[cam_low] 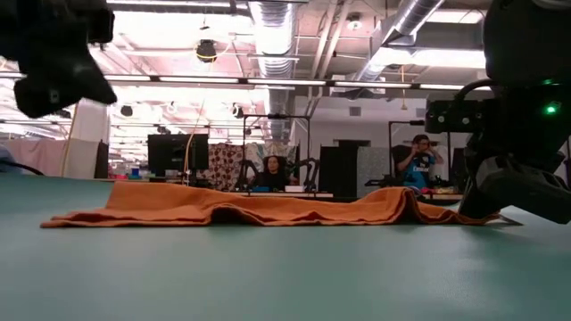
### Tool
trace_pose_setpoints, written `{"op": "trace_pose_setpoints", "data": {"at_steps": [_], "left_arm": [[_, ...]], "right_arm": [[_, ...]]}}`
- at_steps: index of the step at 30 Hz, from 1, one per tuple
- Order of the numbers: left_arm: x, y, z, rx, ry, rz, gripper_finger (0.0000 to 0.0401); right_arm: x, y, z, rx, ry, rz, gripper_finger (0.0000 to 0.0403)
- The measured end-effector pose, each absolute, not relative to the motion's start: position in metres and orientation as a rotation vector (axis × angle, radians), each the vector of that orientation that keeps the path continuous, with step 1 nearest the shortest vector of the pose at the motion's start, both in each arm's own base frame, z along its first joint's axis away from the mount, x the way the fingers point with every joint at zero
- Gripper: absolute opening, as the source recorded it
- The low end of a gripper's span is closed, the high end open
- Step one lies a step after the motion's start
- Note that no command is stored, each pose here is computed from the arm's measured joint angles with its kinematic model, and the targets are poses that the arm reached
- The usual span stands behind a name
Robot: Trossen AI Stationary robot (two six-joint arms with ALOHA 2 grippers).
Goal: Roll towel
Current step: Fold the orange towel
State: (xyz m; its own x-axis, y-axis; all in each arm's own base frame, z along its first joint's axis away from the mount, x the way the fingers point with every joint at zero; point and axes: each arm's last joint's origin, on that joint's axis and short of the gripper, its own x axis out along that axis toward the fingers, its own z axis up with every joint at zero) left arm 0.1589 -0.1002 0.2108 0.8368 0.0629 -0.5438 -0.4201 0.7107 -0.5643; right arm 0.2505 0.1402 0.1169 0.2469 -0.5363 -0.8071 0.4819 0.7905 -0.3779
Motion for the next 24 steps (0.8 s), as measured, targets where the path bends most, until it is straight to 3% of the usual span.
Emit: {"op": "trace_pose_setpoints", "data": {"at_steps": [5,12,16,24], "left_arm": [[0.153,-0.103,0.205,-0.732,0.597,0.265,0.0],[0.171,-0.136,0.184,-0.572,0.633,0.092,0.0],[0.181,-0.147,0.168,-0.456,0.664,0.083,0.0003],[0.202,-0.166,0.154,-0.17,0.73,0.034,0.0059]], "right_arm": [[0.251,0.14,0.117,-0.057,1.124,-0.695,0.0015],[0.251,0.14,0.117,-0.057,1.122,-0.696,0.0015],[0.251,0.14,0.117,-0.056,1.122,-0.696,0.0015],[0.251,0.141,0.117,-0.051,1.117,-0.693,0.0015]]}}
